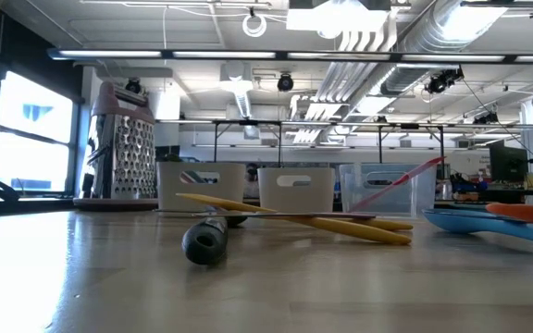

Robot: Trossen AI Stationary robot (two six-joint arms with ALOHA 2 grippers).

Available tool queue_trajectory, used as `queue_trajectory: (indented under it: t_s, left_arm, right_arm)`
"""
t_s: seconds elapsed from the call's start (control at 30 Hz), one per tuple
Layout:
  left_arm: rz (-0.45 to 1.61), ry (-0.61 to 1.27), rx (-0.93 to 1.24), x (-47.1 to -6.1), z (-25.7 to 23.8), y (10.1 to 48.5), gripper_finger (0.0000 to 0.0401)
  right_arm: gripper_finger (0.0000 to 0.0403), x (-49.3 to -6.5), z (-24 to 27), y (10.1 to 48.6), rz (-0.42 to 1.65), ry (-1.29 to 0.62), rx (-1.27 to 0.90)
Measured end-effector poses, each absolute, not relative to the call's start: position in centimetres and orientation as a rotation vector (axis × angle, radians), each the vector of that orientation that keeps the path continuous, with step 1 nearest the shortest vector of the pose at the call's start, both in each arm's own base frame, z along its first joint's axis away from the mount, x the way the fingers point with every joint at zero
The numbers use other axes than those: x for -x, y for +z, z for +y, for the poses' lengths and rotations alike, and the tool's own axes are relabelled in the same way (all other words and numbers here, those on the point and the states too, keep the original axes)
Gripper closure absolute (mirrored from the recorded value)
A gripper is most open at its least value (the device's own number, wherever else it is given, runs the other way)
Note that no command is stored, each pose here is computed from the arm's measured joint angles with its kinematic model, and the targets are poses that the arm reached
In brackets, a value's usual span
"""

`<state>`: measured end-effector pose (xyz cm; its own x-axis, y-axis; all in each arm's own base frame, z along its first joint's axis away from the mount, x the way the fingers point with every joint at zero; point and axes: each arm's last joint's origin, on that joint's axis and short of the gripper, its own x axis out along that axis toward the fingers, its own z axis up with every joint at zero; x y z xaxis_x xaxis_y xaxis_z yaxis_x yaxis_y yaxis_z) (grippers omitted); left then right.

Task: Pick & Place Kitchen Items
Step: Put the orange spatula into the transparent bin

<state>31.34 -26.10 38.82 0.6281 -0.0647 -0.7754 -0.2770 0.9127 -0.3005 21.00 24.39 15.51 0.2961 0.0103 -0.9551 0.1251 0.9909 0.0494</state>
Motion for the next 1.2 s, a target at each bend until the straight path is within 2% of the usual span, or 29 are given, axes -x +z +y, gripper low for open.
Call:
queue_trajectory:
  t_s: [0.57,0.73,0.97,1.2]
  left_arm:
    - [0.886,0.139,0.441,-31.3,-26.1,38.8,0.0370]
    - [0.886,0.138,0.442,-31.3,-26.1,38.8,0.0370]
    - [0.886,0.138,0.442,-31.3,-26.1,38.8,0.0370]
    - [0.887,0.139,0.442,-31.3,-26.1,38.8,0.0370]
  right_arm:
    - [0.0213,-21.2,22.5,13.0,1.293,-0.077,-0.212]
    - [0.0257,-21.1,22.4,12.9,1.299,-0.082,-0.210]
    - [0.0373,-21.1,22.3,12.8,1.307,-0.090,-0.210]
    - [0.0372,-21.1,22.3,12.8,1.301,-0.112,-0.246]
